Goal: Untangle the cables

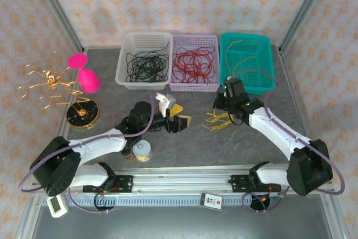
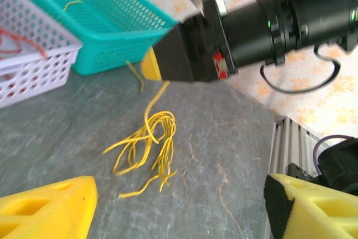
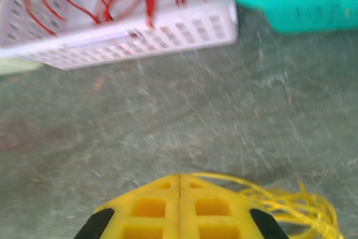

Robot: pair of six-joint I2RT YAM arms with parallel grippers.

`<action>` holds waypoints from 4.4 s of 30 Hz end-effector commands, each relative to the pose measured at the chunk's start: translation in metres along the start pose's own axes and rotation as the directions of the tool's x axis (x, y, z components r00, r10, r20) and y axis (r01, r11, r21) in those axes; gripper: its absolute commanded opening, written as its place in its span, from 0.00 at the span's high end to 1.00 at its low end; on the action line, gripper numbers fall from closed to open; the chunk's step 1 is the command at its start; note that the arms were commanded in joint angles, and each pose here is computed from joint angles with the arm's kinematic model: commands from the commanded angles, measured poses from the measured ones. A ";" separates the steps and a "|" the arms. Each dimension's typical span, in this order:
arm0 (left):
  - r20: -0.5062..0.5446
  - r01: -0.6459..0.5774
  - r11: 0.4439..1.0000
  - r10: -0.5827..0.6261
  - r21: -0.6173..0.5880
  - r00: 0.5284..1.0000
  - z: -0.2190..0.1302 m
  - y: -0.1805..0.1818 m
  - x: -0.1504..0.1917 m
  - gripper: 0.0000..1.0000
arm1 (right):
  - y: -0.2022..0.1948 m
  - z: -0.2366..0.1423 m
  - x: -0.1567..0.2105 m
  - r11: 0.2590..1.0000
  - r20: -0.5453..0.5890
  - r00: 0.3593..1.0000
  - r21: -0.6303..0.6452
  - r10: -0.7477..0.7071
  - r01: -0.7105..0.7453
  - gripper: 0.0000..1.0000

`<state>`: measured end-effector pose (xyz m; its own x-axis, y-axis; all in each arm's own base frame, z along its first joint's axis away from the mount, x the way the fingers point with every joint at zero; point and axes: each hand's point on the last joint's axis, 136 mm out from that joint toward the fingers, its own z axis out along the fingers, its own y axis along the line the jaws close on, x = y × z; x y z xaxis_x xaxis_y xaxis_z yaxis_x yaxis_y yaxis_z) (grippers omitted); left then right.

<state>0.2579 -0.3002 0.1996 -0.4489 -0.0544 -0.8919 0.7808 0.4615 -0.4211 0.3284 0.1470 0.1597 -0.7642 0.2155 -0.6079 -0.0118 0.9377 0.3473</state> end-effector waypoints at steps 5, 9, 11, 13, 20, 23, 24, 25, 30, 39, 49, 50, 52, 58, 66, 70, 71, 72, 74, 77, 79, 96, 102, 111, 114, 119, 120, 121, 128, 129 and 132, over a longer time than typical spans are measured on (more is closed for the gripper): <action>0.254 -0.287 0.929 0.226 0.234 0.940 0.023 -0.048 -0.066 0.16 | 0.073 -0.081 -0.036 0.952 0.023 0.999 -0.304 -0.040 0.045 1.00; 0.270 -0.309 0.924 0.246 0.224 0.931 0.041 -0.043 -0.081 0.17 | 0.094 -0.098 -0.032 0.908 -0.013 1.000 -0.420 -0.029 0.020 1.00; 0.264 -0.306 0.924 0.244 0.231 0.933 0.048 -0.041 -0.085 0.19 | 0.101 -0.104 -0.031 0.887 -0.016 1.000 -0.462 -0.023 0.013 1.00; 0.251 -0.292 0.929 0.234 0.229 0.939 0.056 -0.037 -0.087 0.25 | 0.110 -0.110 -0.031 0.859 -0.023 1.000 -0.511 -0.012 -0.001 1.00; 0.186 -0.256 0.931 0.212 0.260 0.959 0.067 -0.033 -0.071 0.52 | 0.126 -0.126 -0.039 0.804 -0.010 1.000 -0.595 0.014 -0.017 1.00; 0.187 -0.252 0.926 0.205 0.281 0.961 0.065 -0.035 -0.068 0.65 | 0.131 -0.130 -0.039 0.782 -0.017 1.000 -0.622 0.020 -0.026 1.00; 0.187 -0.249 0.926 0.201 0.283 0.962 0.065 -0.036 -0.068 0.71 | 0.133 -0.131 -0.039 0.771 -0.022 1.000 -0.636 0.022 -0.031 1.00; 0.190 -0.248 0.926 0.199 0.283 0.961 0.066 -0.036 -0.069 0.77 | 0.134 -0.131 -0.038 0.764 -0.023 0.999 -0.644 0.026 -0.035 1.00; 0.204 -0.229 0.941 0.180 0.248 0.962 0.066 -0.032 -0.078 1.00 | 0.131 -0.138 -0.042 0.768 0.014 0.999 -0.640 0.045 -0.026 0.95; 0.227 -0.188 0.963 0.142 0.194 0.963 0.055 -0.029 -0.086 1.00 | 0.078 -0.145 -0.058 0.887 0.159 0.984 -0.462 0.079 0.004 0.48; 0.214 -0.202 0.942 0.147 0.267 0.966 0.037 -0.052 -0.090 1.00 | 0.040 -0.086 -0.013 0.812 0.017 0.973 -0.556 0.229 -0.181 0.44; 0.211 -0.204 0.942 0.149 0.266 0.966 0.036 -0.053 -0.090 1.00 | 0.043 -0.084 -0.012 0.808 0.024 0.977 -0.566 0.211 -0.161 0.44; 0.206 -0.205 0.942 0.152 0.265 0.967 0.036 -0.054 -0.092 1.00 | 0.053 -0.082 -0.008 0.813 0.041 0.988 -0.573 0.151 -0.101 0.43; 0.182 -0.206 0.937 0.159 0.281 0.970 0.036 -0.059 -0.090 1.00 | 0.081 -0.076 -0.001 0.792 0.030 0.998 -0.610 0.064 -0.032 0.42; 0.175 -0.214 0.939 0.171 0.270 0.970 0.033 -0.062 -0.093 1.00 | 0.077 -0.065 0.015 0.798 0.020 1.000 -0.603 0.001 0.011 0.50; 0.171 -0.220 0.946 0.183 0.236 0.968 0.032 -0.059 -0.096 1.00 | 0.066 -0.066 0.031 0.814 0.034 0.998 -0.578 -0.048 0.059 0.48; 0.171 -0.221 0.946 0.183 0.237 0.968 0.032 -0.060 -0.097 1.00 | 0.068 -0.070 0.035 0.797 0.039 0.998 -0.601 -0.051 0.064 0.47; 0.174 -0.222 0.945 0.184 0.238 0.967 0.031 -0.060 -0.098 1.00 | 0.073 -0.075 0.038 0.768 0.042 0.998 -0.637 -0.048 0.064 0.45; 0.176 -0.221 0.944 0.180 0.246 0.968 0.032 -0.063 -0.100 1.00 | 0.078 -0.078 0.040 0.728 0.046 0.999 -0.684 -0.014 0.042 0.41; 0.185 -0.225 0.941 0.182 0.251 0.966 0.031 -0.066 -0.103 1.00 | 0.091 -0.080 0.046 0.678 0.065 0.998 -0.734 0.009 0.042 0.38; 0.186 -0.224 0.942 0.180 0.252 0.966 0.031 -0.068 -0.104 1.00 | 0.097 -0.076 0.050 0.667 0.078 0.997 -0.743 0.008 0.053 0.37; 0.292 -0.251 0.956 0.199 0.152 0.935 0.005 -0.083 -0.155 1.00 | 0.053 -0.002 0.075 0.793 0.077 0.991 -0.608 0.106 -0.038 0.88; 0.337 -0.273 0.949 0.209 0.155 0.918 -0.012 -0.102 -0.184 1.00 | 0.028 0.028 0.092 0.863 0.022 0.993 -0.498 0.118 -0.091 1.00; 0.391 -0.330 0.942 0.285 0.052 0.875 -0.050 -0.124 -0.239 1.00 | -0.013 0.061 0.124 0.920 -0.117 0.977 -0.330 0.181 -0.210 1.00; 0.412 -0.353 0.936 0.318 0.008 0.854 -0.063 -0.130 -0.255 1.00 | -0.026 0.066 0.127 0.929 -0.124 0.968 -0.278 0.217 -0.244 1.00; 0.433 -0.390 0.915 0.396 -0.107 0.810 -0.090 -0.137 -0.285 1.00 | -0.051 0.076 0.137 0.929 -0.153 0.944 -0.189 0.294 -0.320 1.00; 0.433 -0.391 0.911 0.406 -0.127 0.805 -0.094 -0.137 -0.289 1.00 | -0.054 0.078 0.139 0.925 -0.160 0.938 -0.181 0.308 -0.334 1.00; 0.434 -0.392 0.907 0.417 -0.151 0.798 -0.100 -0.137 -0.294 1.00 | -0.058 0.079 0.142 0.920 -0.166 0.930 -0.169 0.328 -0.354 1.00; 0.455 -0.388 0.860 0.506 -0.331 0.733 -0.142 -0.136 -0.332 1.00 | -0.078 0.086 0.150 0.892 -0.175 0.892 -0.112 0.416 -0.438 1.00; 0.454 -0.385 0.853 0.516 -0.354 0.726 -0.146 -0.135 -0.337 1.00 | -0.080 0.086 0.150 0.889 -0.173 0.889 -0.109 0.424 -0.445 1.00; 0.460 -0.372 0.830 0.545 -0.416 0.701 -0.161 -0.132 -0.352 1.00 | -0.086 0.085 0.147 0.883 -0.152 0.883 -0.096 0.444 -0.460 1.00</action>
<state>0.2894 -0.2703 0.4250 -0.1210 0.0746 -0.9898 0.7299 0.6825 -0.0378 0.3079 0.1798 0.0699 -0.7613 0.4521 -0.4648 -0.1289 0.5970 0.7918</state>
